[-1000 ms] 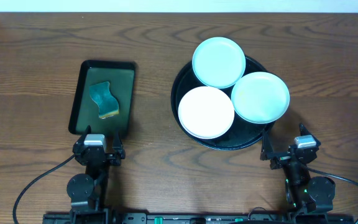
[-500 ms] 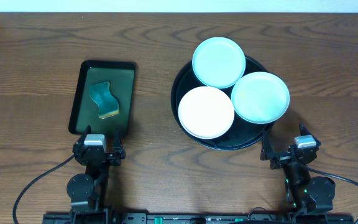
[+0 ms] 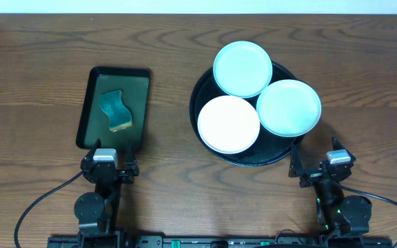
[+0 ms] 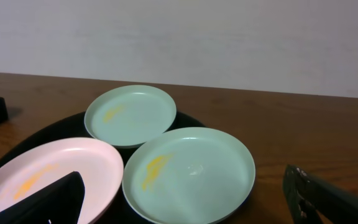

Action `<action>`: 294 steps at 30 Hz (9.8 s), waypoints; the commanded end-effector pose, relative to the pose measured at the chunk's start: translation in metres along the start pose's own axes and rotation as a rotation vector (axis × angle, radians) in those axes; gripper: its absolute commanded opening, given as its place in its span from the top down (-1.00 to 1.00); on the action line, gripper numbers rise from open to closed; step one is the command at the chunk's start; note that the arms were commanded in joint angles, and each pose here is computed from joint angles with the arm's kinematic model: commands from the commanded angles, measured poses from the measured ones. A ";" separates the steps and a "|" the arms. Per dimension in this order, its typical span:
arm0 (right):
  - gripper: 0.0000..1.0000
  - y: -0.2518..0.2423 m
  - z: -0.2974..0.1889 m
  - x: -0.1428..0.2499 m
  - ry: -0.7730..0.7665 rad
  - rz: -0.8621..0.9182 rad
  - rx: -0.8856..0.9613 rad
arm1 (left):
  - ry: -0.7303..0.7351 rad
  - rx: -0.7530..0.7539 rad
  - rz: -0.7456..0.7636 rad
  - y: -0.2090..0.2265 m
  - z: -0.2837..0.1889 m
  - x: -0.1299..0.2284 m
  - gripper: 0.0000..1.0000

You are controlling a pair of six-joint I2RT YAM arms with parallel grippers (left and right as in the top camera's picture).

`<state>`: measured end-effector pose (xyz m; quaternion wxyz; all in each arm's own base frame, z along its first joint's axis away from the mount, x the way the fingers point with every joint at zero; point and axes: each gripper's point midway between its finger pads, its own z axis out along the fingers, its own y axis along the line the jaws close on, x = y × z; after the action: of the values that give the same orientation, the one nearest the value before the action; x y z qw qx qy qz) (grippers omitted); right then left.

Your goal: Clean dirty plates on tray and stack at the side

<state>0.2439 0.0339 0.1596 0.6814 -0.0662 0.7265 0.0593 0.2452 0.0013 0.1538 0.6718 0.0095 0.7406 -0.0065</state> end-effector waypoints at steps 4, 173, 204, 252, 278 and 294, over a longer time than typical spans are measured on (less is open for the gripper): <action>-0.99 -0.004 0.000 0.001 0.002 -0.010 0.019 | 0.047 0.007 0.006 -0.001 0.000 0.015 -0.53; -0.99 -0.004 0.000 0.001 0.002 -0.010 0.019 | 0.712 -0.009 -0.387 0.044 0.115 -0.108 -0.53; -0.98 -0.004 0.000 0.001 0.002 -0.010 0.019 | 1.219 -0.261 -0.434 0.059 0.164 0.100 -0.54; -0.99 -0.004 0.000 0.001 0.002 -0.010 0.019 | 1.005 -0.198 -0.472 0.040 0.153 0.002 0.85; -0.99 -0.004 0.000 0.001 0.002 -0.010 0.019 | 0.879 -0.228 -0.440 0.051 0.160 -0.017 0.86; -0.99 -0.004 0.000 0.001 0.002 -0.010 0.019 | 0.985 -0.355 -0.390 0.067 0.141 0.069 0.85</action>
<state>0.2441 0.0327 0.1593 0.6811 -0.0637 0.7272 0.0567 0.3954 0.0615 0.1201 0.2891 -0.2300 0.9290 -0.0203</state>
